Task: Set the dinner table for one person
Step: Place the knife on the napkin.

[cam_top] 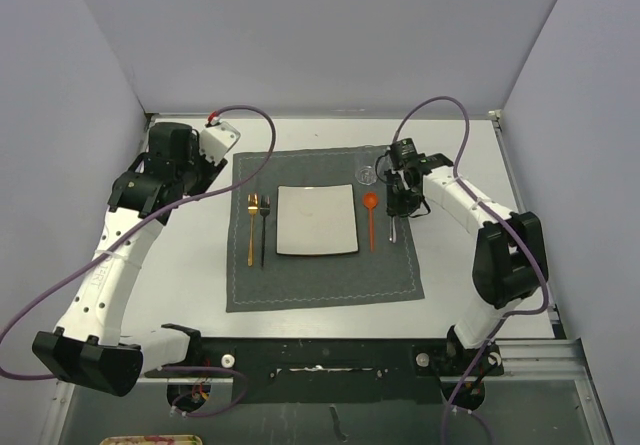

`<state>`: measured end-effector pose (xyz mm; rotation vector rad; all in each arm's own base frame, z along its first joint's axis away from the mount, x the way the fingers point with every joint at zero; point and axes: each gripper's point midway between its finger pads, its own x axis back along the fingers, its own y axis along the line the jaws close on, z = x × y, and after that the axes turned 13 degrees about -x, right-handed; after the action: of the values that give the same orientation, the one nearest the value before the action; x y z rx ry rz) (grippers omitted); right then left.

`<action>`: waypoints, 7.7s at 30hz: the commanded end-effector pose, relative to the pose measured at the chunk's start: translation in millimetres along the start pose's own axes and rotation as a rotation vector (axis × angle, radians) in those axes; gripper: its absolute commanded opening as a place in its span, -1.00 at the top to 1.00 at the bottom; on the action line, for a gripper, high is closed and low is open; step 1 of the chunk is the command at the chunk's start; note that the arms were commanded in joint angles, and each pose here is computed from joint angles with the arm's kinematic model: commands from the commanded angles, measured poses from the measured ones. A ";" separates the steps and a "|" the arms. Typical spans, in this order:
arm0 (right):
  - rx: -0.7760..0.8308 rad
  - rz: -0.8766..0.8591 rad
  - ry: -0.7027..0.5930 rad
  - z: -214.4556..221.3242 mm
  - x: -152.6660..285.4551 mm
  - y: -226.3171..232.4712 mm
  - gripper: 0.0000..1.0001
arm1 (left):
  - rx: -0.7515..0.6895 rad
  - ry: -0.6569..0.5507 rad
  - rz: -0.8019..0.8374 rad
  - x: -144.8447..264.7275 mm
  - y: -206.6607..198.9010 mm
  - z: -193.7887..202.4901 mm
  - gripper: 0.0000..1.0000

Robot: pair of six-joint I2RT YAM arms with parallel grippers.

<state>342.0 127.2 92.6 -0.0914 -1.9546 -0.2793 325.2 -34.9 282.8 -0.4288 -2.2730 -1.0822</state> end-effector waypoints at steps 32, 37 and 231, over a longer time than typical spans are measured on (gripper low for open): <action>0.092 0.083 0.065 10.1 -55.2 8.1 1.00 | -0.027 -0.040 -0.035 -28.4 -0.5 -7.3 0.16; 0.077 0.086 0.072 9.8 -57.1 5.4 1.00 | -0.027 -0.029 -0.025 -32.5 -3.2 -5.1 0.16; 0.097 -0.148 0.107 9.2 -32.0 21.1 0.97 | -0.038 -0.008 0.035 -24.3 -26.1 -11.7 0.14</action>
<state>342.3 146.1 46.8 0.0731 -1.8062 -0.2574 331.5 -59.3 231.9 -0.5218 -2.1583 -1.1060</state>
